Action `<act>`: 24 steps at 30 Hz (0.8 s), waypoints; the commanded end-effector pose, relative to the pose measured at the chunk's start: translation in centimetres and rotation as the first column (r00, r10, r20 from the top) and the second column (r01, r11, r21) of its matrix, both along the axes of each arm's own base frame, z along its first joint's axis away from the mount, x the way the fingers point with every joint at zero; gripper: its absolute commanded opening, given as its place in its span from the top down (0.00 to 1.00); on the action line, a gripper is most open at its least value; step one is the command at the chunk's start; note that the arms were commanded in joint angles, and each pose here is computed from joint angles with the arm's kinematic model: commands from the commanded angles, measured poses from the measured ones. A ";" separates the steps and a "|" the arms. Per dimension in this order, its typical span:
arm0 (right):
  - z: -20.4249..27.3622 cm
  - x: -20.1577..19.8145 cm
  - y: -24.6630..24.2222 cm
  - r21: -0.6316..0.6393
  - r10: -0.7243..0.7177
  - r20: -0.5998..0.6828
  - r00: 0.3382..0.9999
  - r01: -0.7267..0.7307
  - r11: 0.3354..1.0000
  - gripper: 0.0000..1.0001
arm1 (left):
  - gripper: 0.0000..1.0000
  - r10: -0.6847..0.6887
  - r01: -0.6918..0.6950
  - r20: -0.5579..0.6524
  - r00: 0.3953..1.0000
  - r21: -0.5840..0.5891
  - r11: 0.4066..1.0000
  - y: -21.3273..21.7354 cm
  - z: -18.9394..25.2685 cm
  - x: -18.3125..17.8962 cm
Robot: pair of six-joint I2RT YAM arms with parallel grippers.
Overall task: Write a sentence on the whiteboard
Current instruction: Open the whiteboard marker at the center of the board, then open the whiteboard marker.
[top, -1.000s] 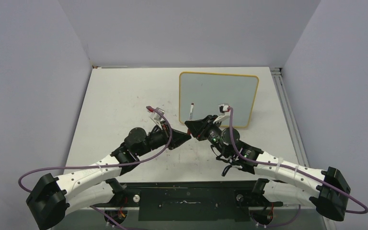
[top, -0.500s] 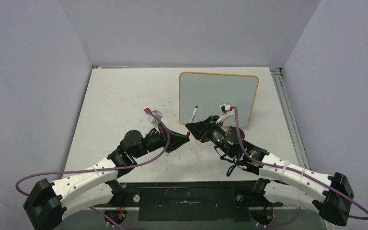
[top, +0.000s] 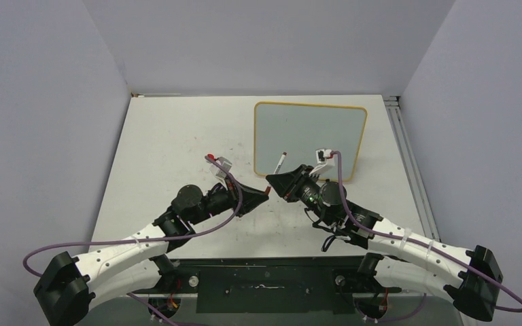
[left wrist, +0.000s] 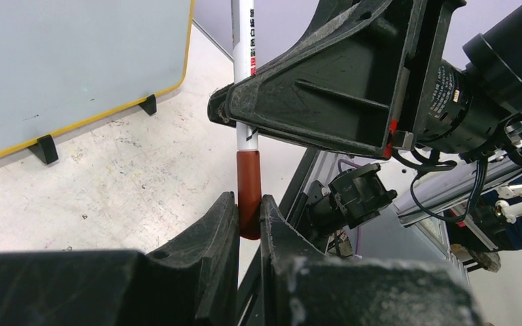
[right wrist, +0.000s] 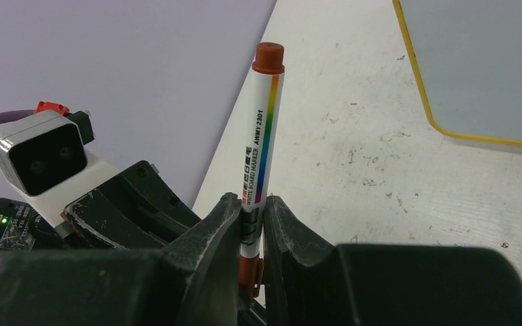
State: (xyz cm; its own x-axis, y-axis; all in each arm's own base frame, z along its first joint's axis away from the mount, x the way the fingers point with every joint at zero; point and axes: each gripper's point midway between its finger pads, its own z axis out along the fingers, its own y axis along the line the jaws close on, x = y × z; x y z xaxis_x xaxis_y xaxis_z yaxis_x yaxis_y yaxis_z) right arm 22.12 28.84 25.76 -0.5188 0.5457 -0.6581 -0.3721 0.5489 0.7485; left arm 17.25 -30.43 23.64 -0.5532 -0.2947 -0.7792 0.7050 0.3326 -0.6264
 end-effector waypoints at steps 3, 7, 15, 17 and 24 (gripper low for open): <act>5.8 5.2 -7.0 0.090 -0.385 0.136 0.913 0.376 0.922 0.95 | 1.00 -0.192 0.195 -0.041 0.981 0.077 0.978 -0.6 -2.3 -4.2; 6.2 5.3 -7.2 0.056 -0.383 0.171 0.908 0.379 0.924 0.95 | 1.00 -0.205 0.208 -0.042 0.978 0.095 0.973 -0.4 -2.6 -4.5; 7.4 4.9 -7.4 -0.023 -0.337 0.249 0.908 0.353 0.935 0.95 | 1.00 -0.189 0.192 -0.036 0.981 0.117 0.974 0.3 -2.1 -4.5; 7.6 4.6 -7.3 -0.106 -0.292 0.282 0.914 0.332 0.937 0.95 | 1.00 -0.182 0.187 -0.043 0.982 0.144 0.972 0.7 -1.6 -4.1; 3.9 1.9 -5.4 -0.565 0.115 0.264 0.958 0.056 0.823 0.95 | 1.00 -0.227 0.236 -0.064 0.972 0.280 0.931 3.4 0.7 -2.8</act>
State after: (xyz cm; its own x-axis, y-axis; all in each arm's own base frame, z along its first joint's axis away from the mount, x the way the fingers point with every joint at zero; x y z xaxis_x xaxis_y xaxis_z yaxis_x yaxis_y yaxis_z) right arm 25.99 22.61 32.47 -0.2148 0.3700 -0.9039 -0.3845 0.8187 0.4265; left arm 14.67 -28.32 21.23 -0.6475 -0.0199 -0.7618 0.7052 0.3633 -0.6089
